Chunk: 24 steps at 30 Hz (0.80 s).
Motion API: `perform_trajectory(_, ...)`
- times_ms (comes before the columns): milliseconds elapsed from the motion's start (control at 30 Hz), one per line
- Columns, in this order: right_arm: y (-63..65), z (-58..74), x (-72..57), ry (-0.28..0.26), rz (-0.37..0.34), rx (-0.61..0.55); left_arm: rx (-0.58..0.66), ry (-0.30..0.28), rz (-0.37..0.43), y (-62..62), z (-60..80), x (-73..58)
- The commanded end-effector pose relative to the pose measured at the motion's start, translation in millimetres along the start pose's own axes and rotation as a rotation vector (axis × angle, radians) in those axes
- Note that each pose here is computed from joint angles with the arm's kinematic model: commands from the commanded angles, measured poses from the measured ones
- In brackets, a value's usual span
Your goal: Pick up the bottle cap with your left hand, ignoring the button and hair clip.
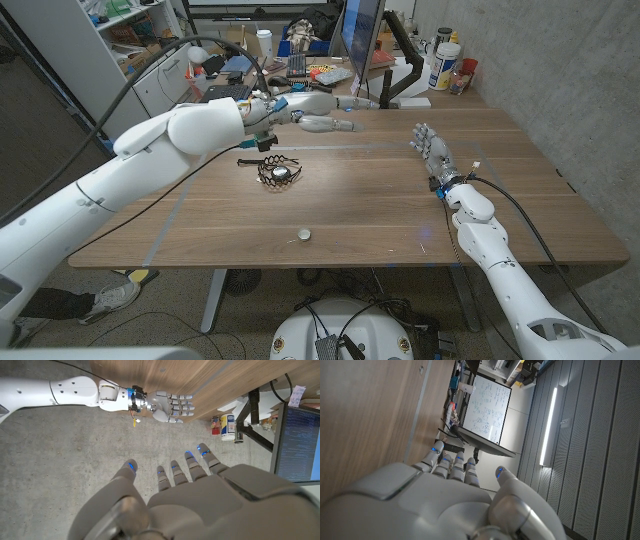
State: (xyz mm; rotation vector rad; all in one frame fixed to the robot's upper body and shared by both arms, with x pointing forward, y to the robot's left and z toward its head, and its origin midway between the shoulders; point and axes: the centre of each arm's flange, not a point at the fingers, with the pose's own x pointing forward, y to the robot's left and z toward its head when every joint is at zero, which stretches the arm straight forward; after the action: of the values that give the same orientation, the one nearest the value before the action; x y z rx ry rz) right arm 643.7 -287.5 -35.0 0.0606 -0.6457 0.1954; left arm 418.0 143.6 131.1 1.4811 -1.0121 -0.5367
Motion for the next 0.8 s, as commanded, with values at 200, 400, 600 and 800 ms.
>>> perform_trajectory(200,13.8,4.3,1.8,-0.007,0.008,-0.012,0.101,0.057,-0.087,7.1,23.5,-31.0)
perform_trajectory(400,17.5,5.5,2.1,-0.008,0.012,-0.016,0.119,0.083,-0.128,8.4,26.7,-36.4)
perform_trajectory(600,18.9,6.5,2.4,-0.01,0.012,-0.017,0.138,0.108,-0.173,9.3,29.4,-38.0)
perform_trajectory(800,19.4,5.4,2.8,-0.008,0.012,-0.015,0.158,0.117,-0.218,7.7,30.7,-37.1)
